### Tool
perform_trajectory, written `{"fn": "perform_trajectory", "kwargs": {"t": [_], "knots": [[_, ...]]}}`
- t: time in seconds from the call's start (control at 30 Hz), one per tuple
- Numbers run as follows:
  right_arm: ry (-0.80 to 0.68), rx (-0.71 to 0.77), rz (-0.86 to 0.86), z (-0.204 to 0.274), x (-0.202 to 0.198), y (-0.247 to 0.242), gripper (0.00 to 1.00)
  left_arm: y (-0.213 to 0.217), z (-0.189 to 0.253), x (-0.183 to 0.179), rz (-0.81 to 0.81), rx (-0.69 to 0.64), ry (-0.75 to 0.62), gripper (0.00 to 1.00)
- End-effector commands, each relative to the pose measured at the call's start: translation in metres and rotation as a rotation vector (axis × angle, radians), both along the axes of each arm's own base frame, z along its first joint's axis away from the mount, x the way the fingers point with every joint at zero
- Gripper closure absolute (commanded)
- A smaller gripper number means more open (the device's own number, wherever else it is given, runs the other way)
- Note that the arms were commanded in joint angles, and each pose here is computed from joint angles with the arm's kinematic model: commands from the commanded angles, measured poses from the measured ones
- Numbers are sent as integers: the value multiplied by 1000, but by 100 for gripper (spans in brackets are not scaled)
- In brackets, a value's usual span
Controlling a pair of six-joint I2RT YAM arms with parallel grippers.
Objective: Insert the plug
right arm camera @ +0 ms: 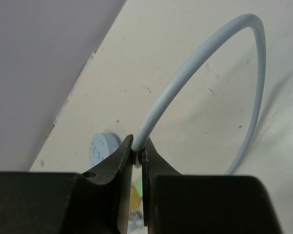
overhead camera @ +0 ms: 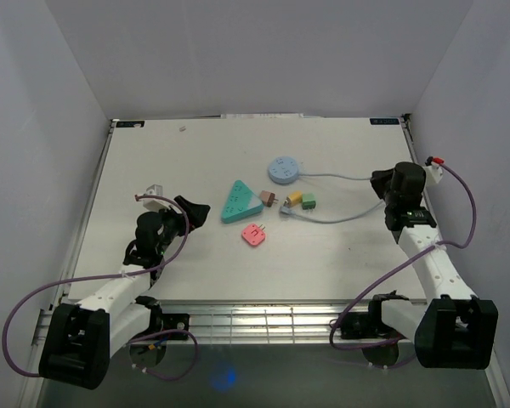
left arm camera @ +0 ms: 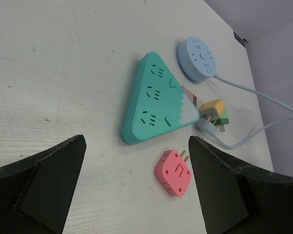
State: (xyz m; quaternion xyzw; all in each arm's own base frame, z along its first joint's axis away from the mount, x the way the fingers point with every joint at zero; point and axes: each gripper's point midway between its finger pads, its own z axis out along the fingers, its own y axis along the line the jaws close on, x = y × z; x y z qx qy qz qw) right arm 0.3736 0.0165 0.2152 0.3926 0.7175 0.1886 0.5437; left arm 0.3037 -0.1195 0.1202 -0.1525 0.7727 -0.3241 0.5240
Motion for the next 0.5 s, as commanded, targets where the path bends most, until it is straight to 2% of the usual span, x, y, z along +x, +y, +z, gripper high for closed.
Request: {"fn": "perform_trajectory", "kwargs": {"t": [0.0, 0.13, 0.2, 0.23, 0.27, 0.33, 0.47], "knots": [[18, 27, -10, -10, -9, -9, 92, -6, 24, 7, -24, -10, -67, 2], [116, 44, 10, -47, -32, -11, 92, -6, 25, 6, -25, -13, -70, 2], [131, 48, 4, -54, -42, -13, 86, -6, 25, 6, -26, -15, -72, 2], [108, 41, -12, -49, -48, -16, 75, -6, 25, 5, -26, -15, -71, 2], [130, 35, -38, -58, -56, -21, 57, -6, 25, 5, -25, -15, -72, 2], [94, 17, -94, -49, -66, -32, 10, -6, 26, 4, -30, -15, -75, 2], [88, -55, -51, -39, -72, -33, 10, -7, 28, 3, -34, -20, -82, 2]]}}
